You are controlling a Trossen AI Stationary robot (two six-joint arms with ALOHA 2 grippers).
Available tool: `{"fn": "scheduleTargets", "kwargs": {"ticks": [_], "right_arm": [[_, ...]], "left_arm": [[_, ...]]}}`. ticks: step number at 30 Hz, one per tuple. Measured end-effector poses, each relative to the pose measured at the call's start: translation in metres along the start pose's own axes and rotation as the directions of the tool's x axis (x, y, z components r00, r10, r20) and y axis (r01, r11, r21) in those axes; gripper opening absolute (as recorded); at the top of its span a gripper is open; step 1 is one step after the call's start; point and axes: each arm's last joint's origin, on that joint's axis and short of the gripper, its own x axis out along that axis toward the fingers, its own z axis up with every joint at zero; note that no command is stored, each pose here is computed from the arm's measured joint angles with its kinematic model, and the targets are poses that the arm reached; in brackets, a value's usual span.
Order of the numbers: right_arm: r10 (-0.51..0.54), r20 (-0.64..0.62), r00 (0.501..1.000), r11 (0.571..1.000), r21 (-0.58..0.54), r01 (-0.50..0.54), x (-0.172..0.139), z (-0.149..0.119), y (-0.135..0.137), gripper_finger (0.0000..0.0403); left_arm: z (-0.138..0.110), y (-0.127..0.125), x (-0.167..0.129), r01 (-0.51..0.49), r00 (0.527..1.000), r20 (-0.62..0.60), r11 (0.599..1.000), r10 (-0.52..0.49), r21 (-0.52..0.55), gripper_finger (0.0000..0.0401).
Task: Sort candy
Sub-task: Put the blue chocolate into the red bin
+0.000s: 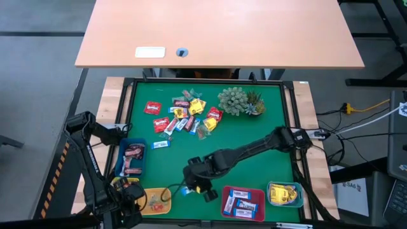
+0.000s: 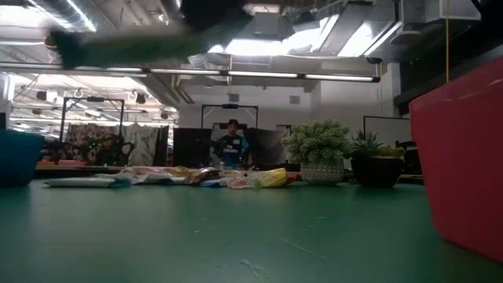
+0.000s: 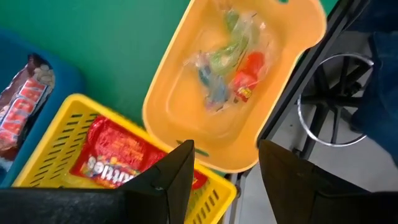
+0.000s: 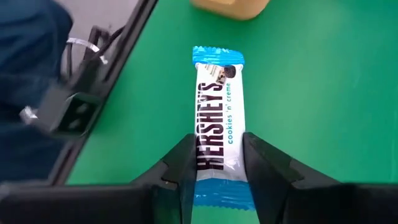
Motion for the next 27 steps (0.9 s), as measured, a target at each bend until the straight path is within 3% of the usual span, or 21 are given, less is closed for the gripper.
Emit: {"fn": "scheduleTargets", "kwargs": {"ticks": [10, 16, 19, 24, 27], "right_arm": [[0.117, -0.184, 0.976, 0.990, 0.104, -0.099, -0.031, -0.005, 0.065, 0.0117], [0.201, -0.299, 0.933, 0.972, 0.180, -0.152, -0.031, -0.018, 0.105, 0.0117], [0.202, -0.367, 0.908, 0.970, 0.204, -0.133, -0.031, -0.027, 0.123, 0.0117], [0.184, -0.481, 0.857, 0.975, 0.203, -0.095, -0.034, -0.042, 0.149, 0.0117], [0.131, -0.501, 0.855, 0.985, 0.166, -0.054, -0.031, -0.048, 0.161, 0.0117]], "left_arm": [[0.005, -0.004, -0.001, 0.058, 0.980, 0.191, 0.998, -0.057, -0.002, 0.0166], [0.024, -0.005, 0.000, 0.083, 0.904, 0.422, 0.996, -0.064, -0.027, 0.0166], [0.039, -0.006, 0.002, 0.062, 0.871, 0.490, 0.998, -0.044, -0.020, 0.0166], [0.066, -0.010, 0.007, -0.001, 0.860, 0.510, 0.999, -0.027, 0.054, 0.0166], [0.081, -0.011, 0.010, -0.041, 0.853, 0.521, 0.994, -0.019, 0.104, 0.0166]]}}
